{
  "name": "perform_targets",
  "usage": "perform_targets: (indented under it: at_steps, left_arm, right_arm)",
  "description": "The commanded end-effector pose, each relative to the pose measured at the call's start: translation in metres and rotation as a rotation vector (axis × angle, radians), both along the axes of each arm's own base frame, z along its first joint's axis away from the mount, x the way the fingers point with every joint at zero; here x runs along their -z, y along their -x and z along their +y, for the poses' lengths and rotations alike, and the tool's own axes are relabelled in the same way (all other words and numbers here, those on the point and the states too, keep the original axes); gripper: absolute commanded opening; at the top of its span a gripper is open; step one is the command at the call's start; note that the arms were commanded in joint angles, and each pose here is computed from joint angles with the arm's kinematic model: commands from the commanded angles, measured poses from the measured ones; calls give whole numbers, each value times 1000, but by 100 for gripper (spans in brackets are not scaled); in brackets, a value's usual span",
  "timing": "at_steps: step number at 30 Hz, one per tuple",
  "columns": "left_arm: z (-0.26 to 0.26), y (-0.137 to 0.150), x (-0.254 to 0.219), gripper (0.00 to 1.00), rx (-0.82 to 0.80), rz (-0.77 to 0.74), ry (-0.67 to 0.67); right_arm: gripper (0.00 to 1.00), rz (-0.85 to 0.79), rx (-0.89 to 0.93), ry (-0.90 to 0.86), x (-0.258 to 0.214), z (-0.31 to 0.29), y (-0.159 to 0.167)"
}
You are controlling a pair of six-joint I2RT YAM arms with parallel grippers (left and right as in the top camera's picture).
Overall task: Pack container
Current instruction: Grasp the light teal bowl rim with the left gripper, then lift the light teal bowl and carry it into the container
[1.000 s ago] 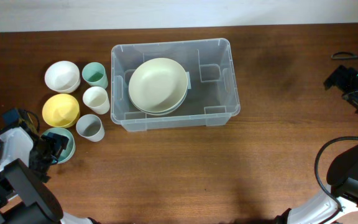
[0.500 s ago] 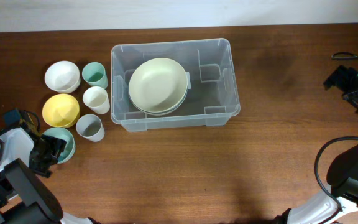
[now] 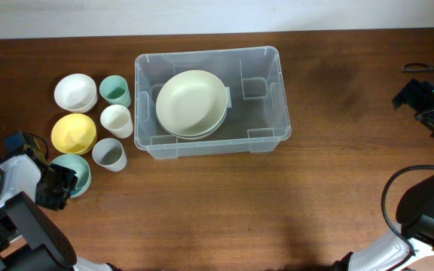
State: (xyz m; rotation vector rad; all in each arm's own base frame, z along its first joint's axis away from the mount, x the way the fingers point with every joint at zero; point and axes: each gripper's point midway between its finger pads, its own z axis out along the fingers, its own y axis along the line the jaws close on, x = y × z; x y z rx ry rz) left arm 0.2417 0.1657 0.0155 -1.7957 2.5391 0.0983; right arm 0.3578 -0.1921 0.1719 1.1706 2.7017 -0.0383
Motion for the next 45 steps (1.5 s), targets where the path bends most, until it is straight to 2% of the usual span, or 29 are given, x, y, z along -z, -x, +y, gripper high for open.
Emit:
perform_targets:
  at_steps: [1, 3, 13, 22, 28, 38, 45]
  left_arm:
    - [0, 6, 4, 35, -4, 25, 2]
    - [0, 6, 4, 26, -4, 26, 3]
    - [-2, 10, 4, 2, -4, 40, 12]
    - [-6, 16, 2, 2, -5, 62, 26]
    - [2, 14, -18, 1, -22, 8, -13]
    - [17, 23, -108, 1, -82, -213, -171]
    - [4, 13, -176, 1, -53, -464, -240]
  right_arm:
    - [99, -7, -3, 7, -4, 0, 2]
    - [99, -7, -3, 7, -4, -1, 2]
    - [99, -7, -3, 7, -4, 0, 2]
    - [99, -7, -3, 7, -4, 0, 2]
    - [99, -7, -3, 7, -4, 0, 2]
    - [99, -7, -3, 7, -4, 0, 2]
    - [99, -7, -3, 7, -4, -1, 2]
